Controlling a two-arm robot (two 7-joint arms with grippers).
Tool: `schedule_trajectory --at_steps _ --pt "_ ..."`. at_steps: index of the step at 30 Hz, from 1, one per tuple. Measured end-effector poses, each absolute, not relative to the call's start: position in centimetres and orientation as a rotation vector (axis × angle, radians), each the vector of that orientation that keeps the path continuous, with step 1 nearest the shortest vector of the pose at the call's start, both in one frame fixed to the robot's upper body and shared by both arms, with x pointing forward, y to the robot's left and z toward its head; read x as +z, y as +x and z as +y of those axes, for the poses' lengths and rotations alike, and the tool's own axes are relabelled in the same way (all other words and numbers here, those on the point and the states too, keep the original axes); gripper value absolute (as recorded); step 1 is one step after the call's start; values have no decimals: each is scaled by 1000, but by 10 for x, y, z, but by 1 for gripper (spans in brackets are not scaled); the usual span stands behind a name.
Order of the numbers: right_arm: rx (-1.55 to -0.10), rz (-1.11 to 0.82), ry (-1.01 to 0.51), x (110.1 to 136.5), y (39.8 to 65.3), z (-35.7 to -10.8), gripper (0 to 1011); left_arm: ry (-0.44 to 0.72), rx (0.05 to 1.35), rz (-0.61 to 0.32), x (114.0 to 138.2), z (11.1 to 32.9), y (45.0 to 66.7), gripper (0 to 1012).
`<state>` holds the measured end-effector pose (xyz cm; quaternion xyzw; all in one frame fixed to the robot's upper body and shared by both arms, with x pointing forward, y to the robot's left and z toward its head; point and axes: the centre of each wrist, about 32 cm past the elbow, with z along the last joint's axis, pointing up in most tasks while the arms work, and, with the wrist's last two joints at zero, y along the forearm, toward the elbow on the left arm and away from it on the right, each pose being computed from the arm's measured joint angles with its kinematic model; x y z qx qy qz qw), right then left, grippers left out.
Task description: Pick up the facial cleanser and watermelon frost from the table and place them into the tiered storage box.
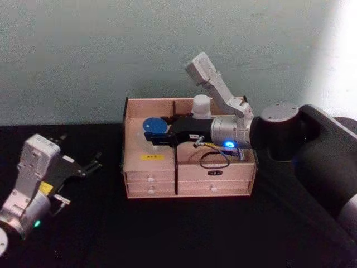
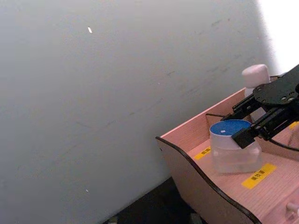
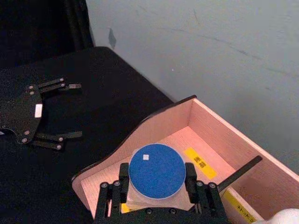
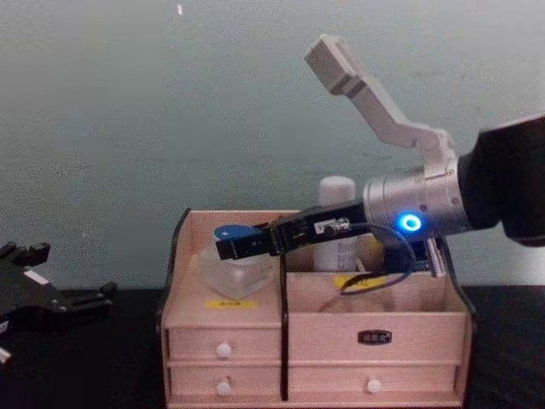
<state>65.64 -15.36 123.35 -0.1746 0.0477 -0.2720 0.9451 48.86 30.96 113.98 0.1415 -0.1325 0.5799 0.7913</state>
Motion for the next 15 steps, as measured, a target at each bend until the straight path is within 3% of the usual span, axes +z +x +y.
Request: schedule_trajectory --at_steps 15 --pt "-552 95 -358 1234 656 -154 718 304 1248 -285 1140 310 489 1001"
